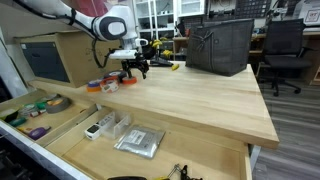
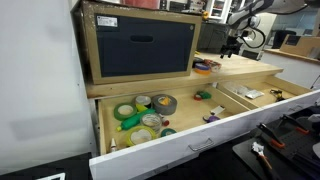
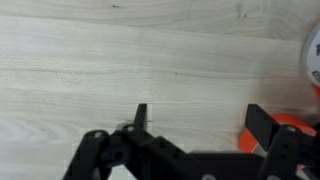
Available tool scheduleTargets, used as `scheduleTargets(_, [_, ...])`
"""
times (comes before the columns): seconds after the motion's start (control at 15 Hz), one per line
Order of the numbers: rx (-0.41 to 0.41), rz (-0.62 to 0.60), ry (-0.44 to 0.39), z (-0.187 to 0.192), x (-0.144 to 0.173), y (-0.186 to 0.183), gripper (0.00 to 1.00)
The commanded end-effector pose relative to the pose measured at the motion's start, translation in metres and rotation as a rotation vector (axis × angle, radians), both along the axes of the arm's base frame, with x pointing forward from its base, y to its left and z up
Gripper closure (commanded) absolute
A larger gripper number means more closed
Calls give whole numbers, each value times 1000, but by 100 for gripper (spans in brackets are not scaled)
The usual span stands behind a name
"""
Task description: Remove the orange tape from the drawer
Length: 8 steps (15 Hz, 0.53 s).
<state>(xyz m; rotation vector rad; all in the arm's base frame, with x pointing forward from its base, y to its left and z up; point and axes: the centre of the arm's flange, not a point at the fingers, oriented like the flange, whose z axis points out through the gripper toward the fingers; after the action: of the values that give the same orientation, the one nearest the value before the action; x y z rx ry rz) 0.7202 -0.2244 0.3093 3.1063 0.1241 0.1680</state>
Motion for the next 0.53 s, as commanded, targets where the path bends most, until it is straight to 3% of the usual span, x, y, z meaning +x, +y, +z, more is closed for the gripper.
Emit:
scheduleTargets(0.0, [17, -110, -38, 6, 12, 5, 0])
scheduleTargets(0.47, [40, -92, -4, 29, -13, 18, 0])
